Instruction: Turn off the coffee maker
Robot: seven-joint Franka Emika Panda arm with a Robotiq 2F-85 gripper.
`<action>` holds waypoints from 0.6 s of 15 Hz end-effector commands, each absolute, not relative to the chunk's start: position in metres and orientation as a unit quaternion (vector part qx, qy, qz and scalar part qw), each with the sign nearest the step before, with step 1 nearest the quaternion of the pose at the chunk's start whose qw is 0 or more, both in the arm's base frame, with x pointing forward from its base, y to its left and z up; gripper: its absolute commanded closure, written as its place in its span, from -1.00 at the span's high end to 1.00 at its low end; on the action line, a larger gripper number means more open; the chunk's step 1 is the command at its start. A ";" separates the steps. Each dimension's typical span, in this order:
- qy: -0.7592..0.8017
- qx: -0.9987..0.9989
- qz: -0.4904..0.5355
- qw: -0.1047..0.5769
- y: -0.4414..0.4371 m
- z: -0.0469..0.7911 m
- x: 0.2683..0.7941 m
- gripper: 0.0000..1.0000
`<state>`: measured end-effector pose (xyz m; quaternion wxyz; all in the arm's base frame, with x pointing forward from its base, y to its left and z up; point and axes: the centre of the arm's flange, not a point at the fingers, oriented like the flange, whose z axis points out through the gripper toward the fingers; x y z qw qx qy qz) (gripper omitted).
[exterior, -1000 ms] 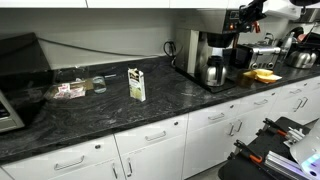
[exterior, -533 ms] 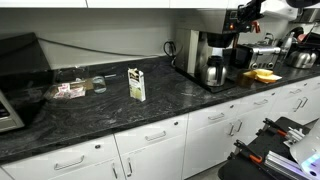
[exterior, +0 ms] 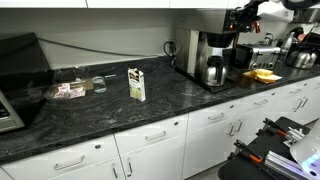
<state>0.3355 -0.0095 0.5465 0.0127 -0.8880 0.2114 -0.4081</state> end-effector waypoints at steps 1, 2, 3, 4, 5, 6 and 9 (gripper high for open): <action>0.203 -0.887 -0.415 0.020 -0.010 0.540 0.343 -1.00; 0.204 -0.886 -0.415 0.019 -0.010 0.540 0.343 -1.00; 0.205 -0.886 -0.415 0.019 -0.011 0.540 0.344 -1.00; 0.205 -0.886 -0.415 0.020 -0.010 0.539 0.344 -1.00; 0.205 -0.886 -0.415 0.021 -0.010 0.538 0.345 -1.00; 0.205 -0.886 -0.415 0.023 -0.009 0.536 0.347 -1.00; 0.207 -0.886 -0.414 0.027 -0.007 0.531 0.351 -1.00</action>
